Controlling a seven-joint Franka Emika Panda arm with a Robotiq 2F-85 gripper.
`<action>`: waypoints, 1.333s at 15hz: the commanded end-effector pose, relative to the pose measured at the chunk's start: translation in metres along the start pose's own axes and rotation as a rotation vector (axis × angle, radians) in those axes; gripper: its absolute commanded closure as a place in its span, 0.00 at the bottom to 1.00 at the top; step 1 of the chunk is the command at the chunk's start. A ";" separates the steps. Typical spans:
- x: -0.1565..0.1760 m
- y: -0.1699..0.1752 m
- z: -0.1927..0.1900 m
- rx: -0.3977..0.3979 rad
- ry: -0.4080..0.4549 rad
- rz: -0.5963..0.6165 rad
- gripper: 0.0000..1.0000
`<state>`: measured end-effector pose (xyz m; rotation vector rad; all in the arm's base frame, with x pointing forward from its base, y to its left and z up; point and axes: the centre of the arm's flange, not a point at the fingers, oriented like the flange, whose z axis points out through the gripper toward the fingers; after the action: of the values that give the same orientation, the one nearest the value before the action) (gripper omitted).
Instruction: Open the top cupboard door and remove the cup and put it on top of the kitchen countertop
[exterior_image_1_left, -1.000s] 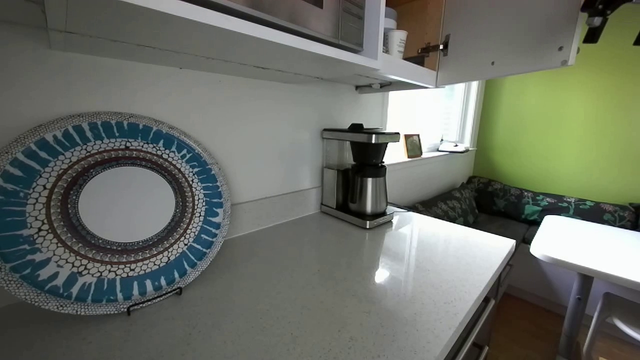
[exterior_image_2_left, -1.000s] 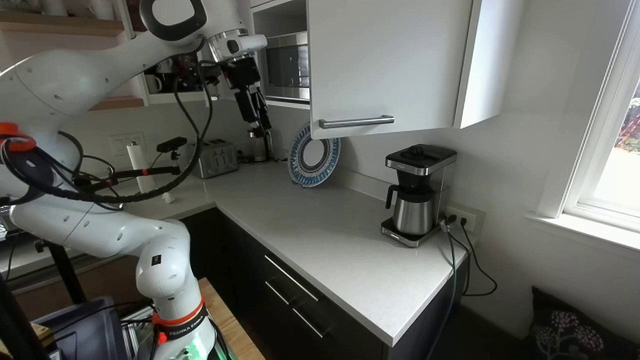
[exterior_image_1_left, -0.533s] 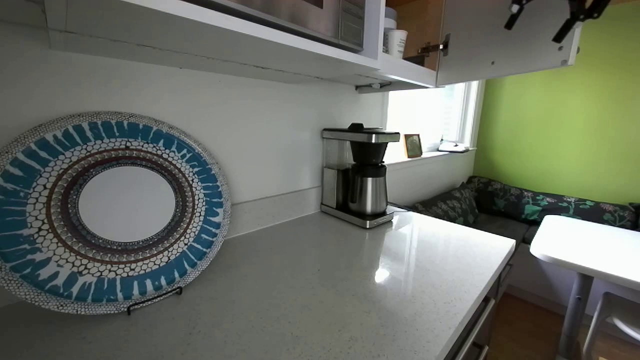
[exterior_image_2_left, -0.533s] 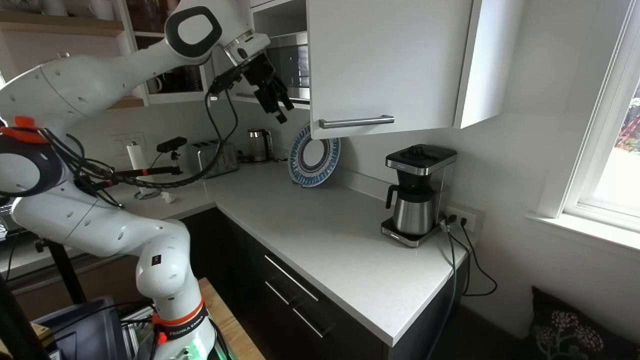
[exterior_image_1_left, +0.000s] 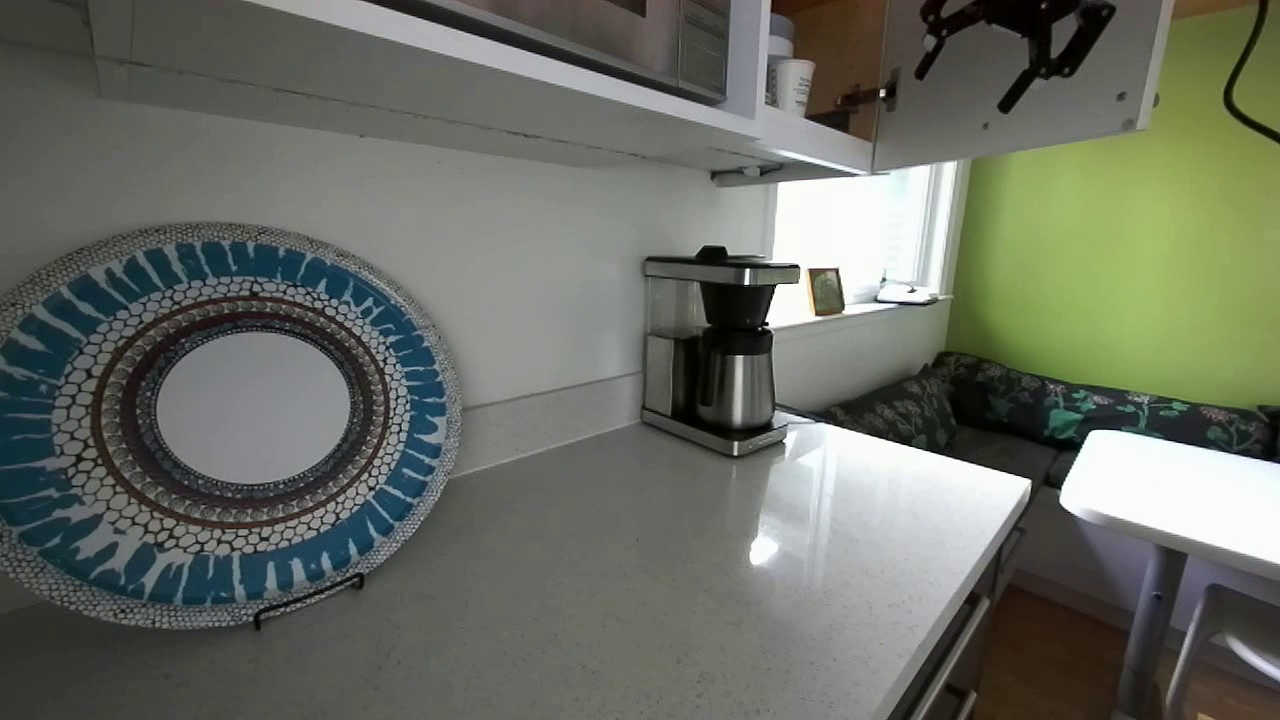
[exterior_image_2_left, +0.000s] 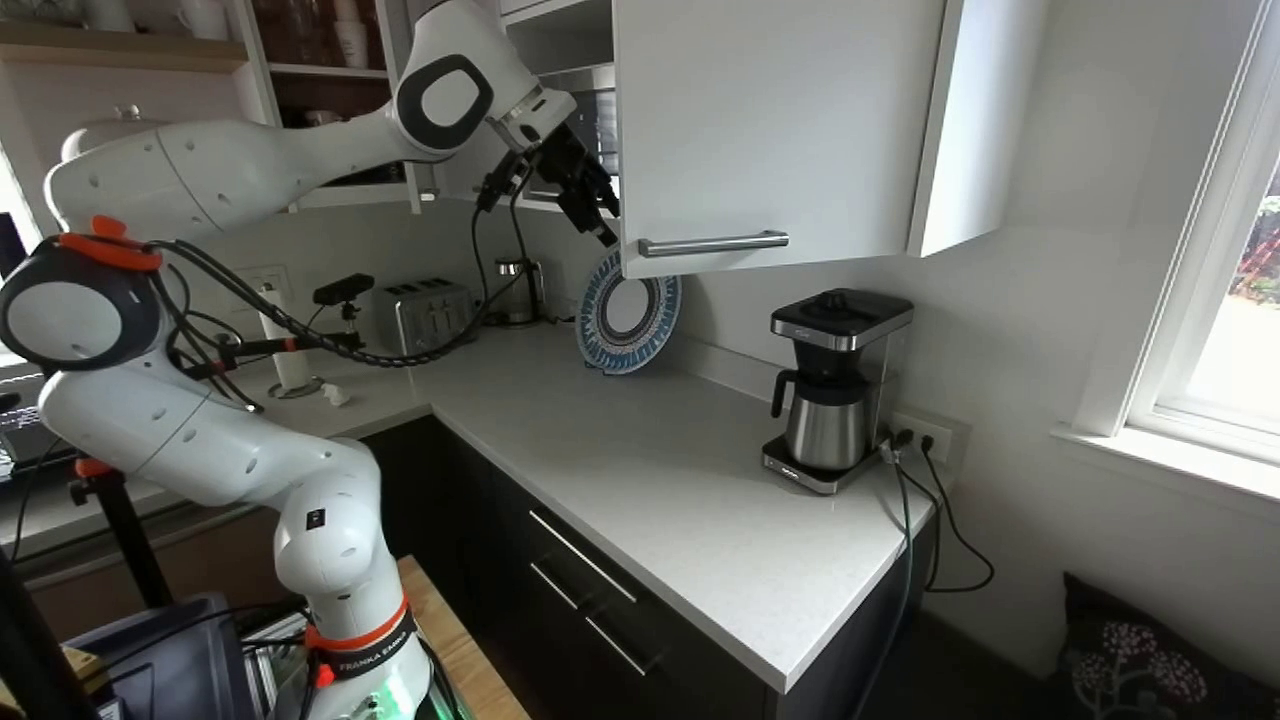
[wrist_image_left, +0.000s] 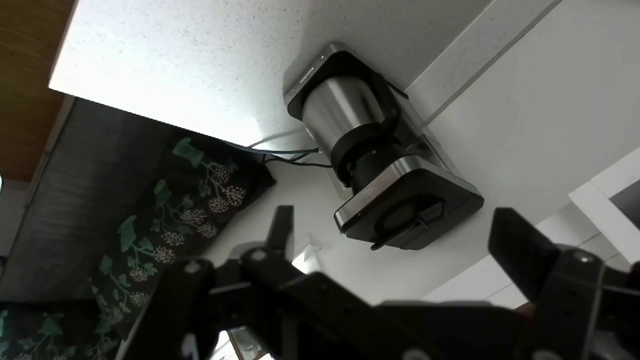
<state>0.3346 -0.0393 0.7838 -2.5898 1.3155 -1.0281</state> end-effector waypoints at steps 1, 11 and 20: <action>0.000 0.000 -0.001 0.001 0.002 0.000 0.00; 0.074 -0.034 0.042 -0.021 0.116 0.289 0.00; 0.141 -0.066 0.056 -0.005 0.251 0.400 0.00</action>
<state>0.4460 -0.1055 0.8189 -2.1621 1.7816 -1.2386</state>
